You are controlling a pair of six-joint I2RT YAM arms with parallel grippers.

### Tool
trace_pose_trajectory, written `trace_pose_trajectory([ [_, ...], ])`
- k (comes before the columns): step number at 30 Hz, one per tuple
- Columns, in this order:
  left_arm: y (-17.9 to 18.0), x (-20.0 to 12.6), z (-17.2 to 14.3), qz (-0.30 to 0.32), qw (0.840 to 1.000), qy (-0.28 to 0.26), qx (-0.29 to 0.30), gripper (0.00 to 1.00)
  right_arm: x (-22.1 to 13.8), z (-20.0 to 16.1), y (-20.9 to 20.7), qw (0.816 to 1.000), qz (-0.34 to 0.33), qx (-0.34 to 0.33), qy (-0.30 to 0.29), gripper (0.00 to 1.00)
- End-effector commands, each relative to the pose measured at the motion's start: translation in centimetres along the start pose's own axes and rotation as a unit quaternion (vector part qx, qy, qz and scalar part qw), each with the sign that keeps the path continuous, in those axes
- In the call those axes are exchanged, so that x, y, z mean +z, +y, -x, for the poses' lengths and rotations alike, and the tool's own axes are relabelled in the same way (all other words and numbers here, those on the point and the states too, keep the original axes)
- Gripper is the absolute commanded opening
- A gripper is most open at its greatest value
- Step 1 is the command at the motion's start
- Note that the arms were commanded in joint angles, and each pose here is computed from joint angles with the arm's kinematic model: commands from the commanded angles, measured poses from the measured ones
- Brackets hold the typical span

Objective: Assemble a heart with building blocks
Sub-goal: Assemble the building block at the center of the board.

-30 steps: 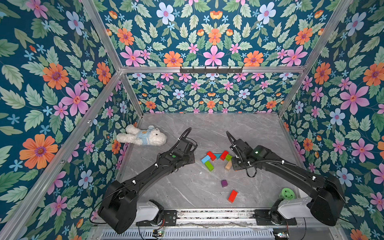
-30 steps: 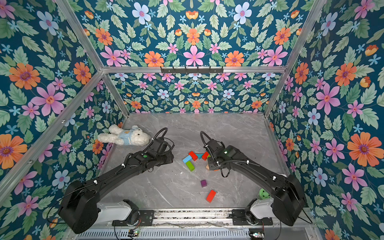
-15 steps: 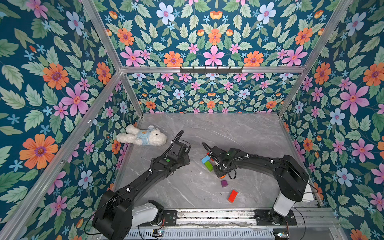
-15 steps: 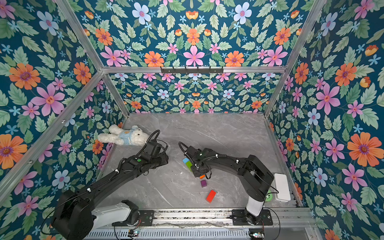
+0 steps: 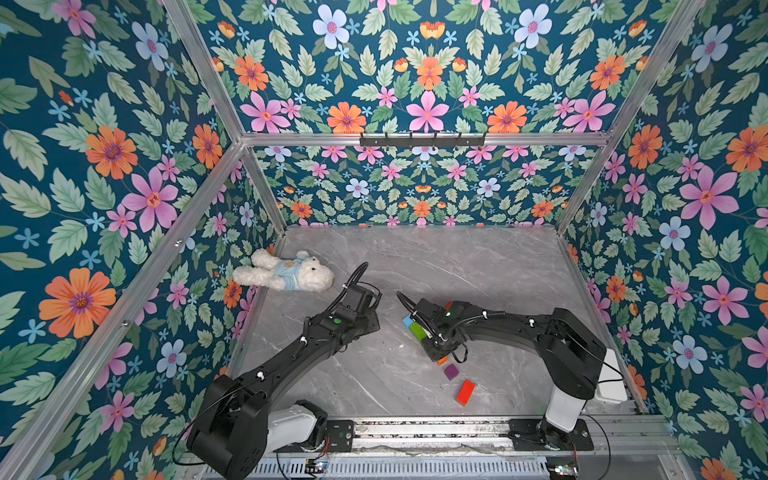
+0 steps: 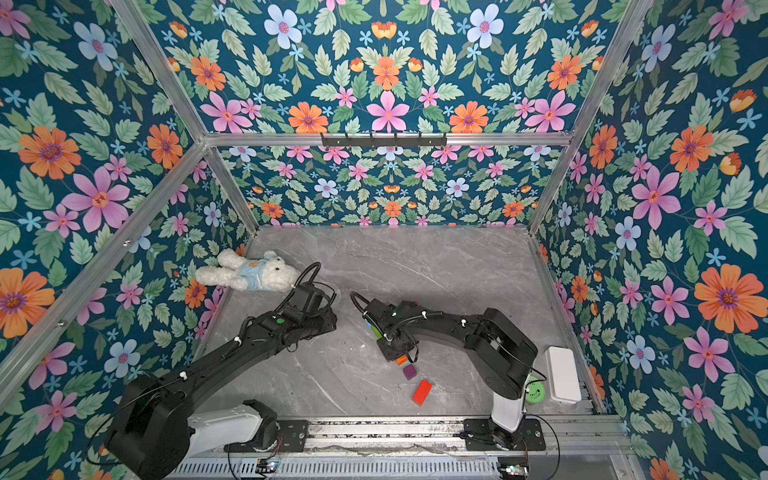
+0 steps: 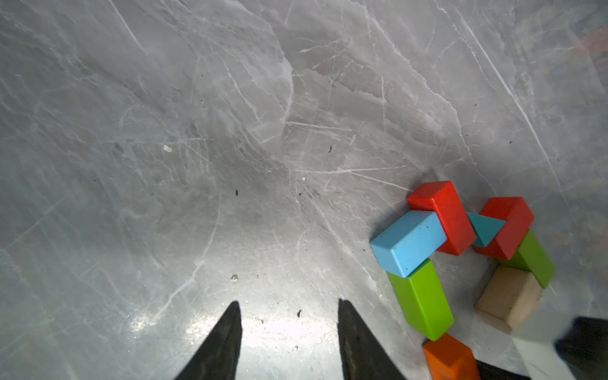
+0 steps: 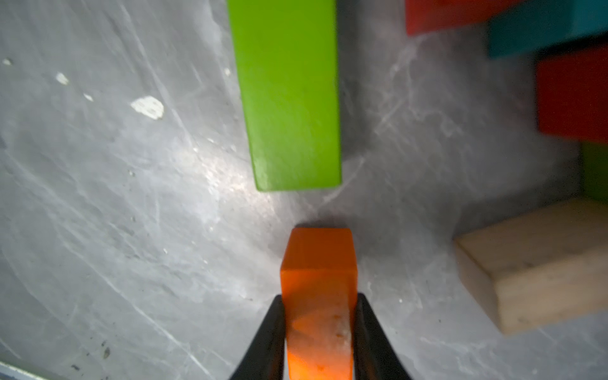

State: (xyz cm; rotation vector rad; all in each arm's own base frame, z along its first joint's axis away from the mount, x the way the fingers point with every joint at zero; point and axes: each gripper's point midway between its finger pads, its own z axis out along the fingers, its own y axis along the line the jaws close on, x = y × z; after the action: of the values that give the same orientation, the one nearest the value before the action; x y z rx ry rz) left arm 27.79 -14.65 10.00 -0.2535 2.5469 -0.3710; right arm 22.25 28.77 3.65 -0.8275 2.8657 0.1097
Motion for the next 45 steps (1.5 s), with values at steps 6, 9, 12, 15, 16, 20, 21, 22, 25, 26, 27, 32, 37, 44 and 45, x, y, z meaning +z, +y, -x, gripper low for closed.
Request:
trace_pose_trajectory([
  [6,0.5,-0.2,0.4,0.006,1.0,-0.012,-0.006,0.51,0.6,1.1,-0.4,1.0,-0.005,-0.023,0.001,0.08],
  [9,0.5,-0.3,0.4,0.006,1.0,-0.013,-0.005,0.51,0.9,1.1,-0.3,1.0,-0.003,-0.024,0.004,0.09],
  [12,0.6,-0.3,0.5,0.008,1.0,-0.014,-0.004,0.51,1.0,1.3,-0.3,1.0,-0.004,-0.024,0.003,0.09],
  [15,0.7,-0.4,0.5,0.009,1.0,-0.014,-0.003,0.51,1.0,1.5,-0.1,1.0,-0.001,-0.025,0.0,0.09],
  [16,0.7,-0.3,0.5,0.009,1.0,-0.014,-0.004,0.51,1.0,1.6,-0.1,1.0,-0.003,-0.025,0.0,0.09],
  [20,0.8,-0.4,0.4,0.009,1.0,-0.013,-0.004,0.51,1.4,1.7,-0.3,1.0,-0.011,-0.026,0.005,0.09],
  [21,0.8,-0.4,0.4,0.01,1.0,-0.013,-0.004,0.51,1.4,1.8,-0.3,1.0,-0.01,-0.026,0.003,0.09],
  [22,0.8,-0.4,0.3,0.01,1.0,-0.013,-0.004,0.51,1.4,1.7,-0.3,1.0,-0.01,-0.026,0.003,0.1],
  [25,0.9,-0.4,0.2,0.01,1.0,-0.012,-0.004,0.51,1.6,1.7,-0.5,1.0,-0.016,-0.027,0.006,0.12],
  [26,0.9,-0.4,0.2,0.01,1.0,-0.011,-0.003,0.51,1.5,1.7,-0.5,0.999,-0.016,-0.027,0.006,0.13],
  [27,0.9,-0.4,0.1,0.01,1.0,-0.011,-0.004,0.51,1.5,1.7,-0.5,0.999,-0.016,-0.028,0.007,0.15],
  [32,0.9,-0.5,0.1,0.009,1.0,-0.011,-0.004,0.51,0.0,2.0,-0.3,1.0,-0.009,-0.025,-0.01,0.26],
  [37,0.2,-1.3,1.1,0.0,1.0,-0.021,-0.004,0.54,-4.3,2.9,0.5,0.998,0.005,-0.017,-0.054,0.5],
  [44,-0.9,-1.4,1.7,-0.009,1.0,-0.013,0.009,0.55,-9.3,2.4,-0.4,0.993,0.015,0.034,-0.11,0.64],
  [45,-0.9,-1.4,1.7,-0.01,1.0,-0.012,0.008,0.55,-9.4,2.2,-0.7,0.993,0.011,0.04,-0.109,0.64],
])
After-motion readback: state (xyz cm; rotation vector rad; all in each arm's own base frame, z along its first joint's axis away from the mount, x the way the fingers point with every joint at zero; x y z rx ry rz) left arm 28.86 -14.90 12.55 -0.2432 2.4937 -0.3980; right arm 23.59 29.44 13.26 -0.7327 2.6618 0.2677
